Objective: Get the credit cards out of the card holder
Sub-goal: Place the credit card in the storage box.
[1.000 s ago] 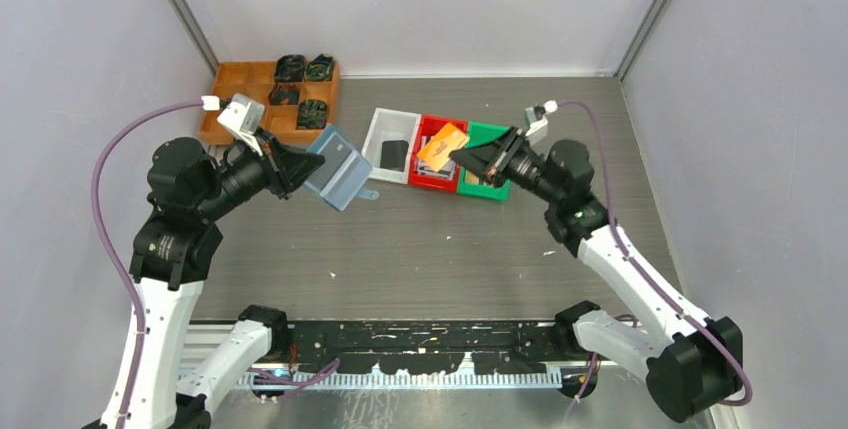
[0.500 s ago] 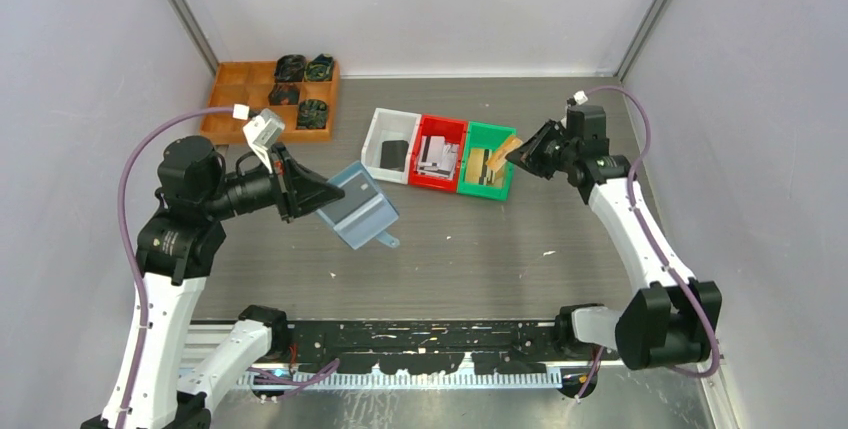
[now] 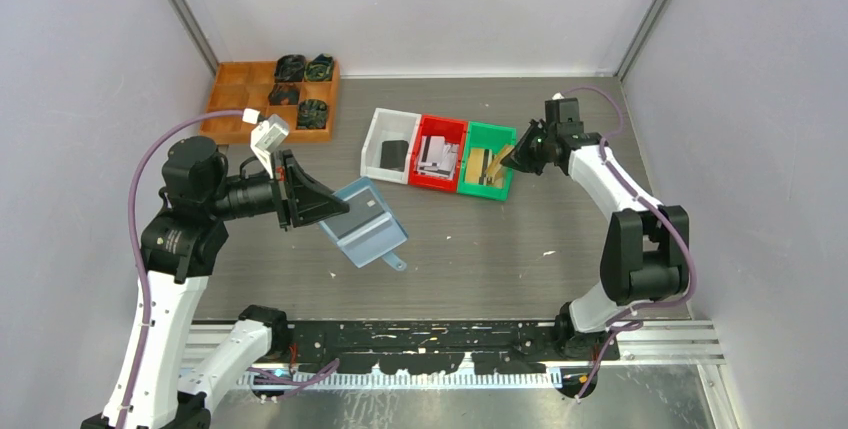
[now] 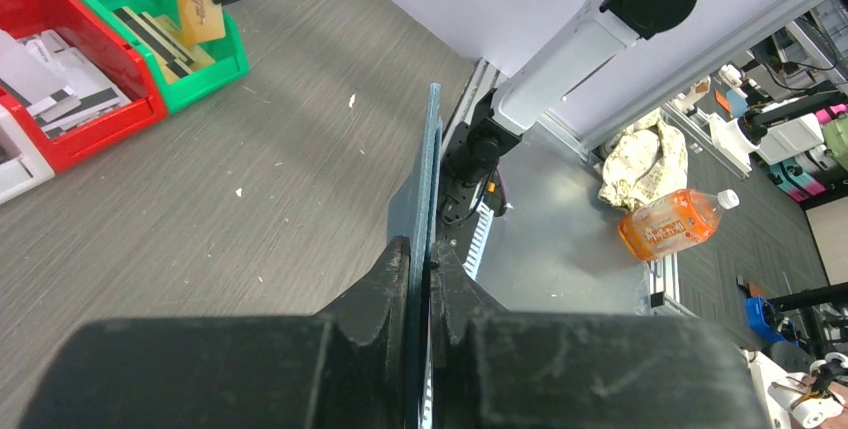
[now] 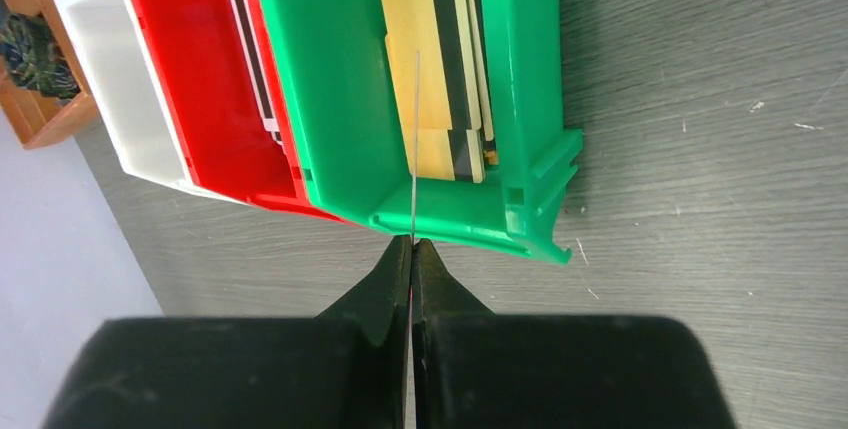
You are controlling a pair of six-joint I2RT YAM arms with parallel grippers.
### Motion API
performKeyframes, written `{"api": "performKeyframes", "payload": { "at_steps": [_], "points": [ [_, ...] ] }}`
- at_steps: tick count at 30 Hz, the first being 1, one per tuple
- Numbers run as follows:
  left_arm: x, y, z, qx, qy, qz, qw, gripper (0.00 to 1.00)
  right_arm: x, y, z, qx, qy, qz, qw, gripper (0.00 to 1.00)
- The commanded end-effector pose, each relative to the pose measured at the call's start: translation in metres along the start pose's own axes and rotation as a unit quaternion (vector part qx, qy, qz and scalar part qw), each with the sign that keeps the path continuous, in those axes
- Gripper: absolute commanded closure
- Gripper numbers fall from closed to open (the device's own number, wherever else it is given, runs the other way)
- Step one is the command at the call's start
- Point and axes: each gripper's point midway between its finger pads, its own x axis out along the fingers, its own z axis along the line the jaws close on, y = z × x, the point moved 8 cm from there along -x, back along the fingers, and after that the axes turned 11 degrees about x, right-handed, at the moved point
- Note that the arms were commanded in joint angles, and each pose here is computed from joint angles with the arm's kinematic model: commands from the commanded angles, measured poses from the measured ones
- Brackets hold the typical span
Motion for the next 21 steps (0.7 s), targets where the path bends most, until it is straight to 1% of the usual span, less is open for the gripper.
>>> {"api": "performKeyframes", "payload": {
  "at_steps": [1,7,12,21],
  "points": [
    [-0.002,-0.004,-0.006,0.021,0.014,-0.010,1.000,1.00,0.005,-0.012,0.027,-0.041,-0.040,-0.027,0.998,0.99],
    [-0.002,-0.004,-0.004,0.017,0.009,-0.004,1.000,1.00,0.037,-0.018,0.036,-0.050,-0.015,-0.005,0.999,0.99],
    [-0.002,-0.004,0.000,0.015,-0.011,0.007,1.000,1.00,0.058,-0.017,0.042,-0.065,-0.003,0.005,0.998,0.99],
    [-0.003,0.006,0.005,0.014,-0.027,0.028,0.999,1.00,0.074,-0.013,0.047,-0.090,0.008,0.015,0.996,0.99]
  ]
}}
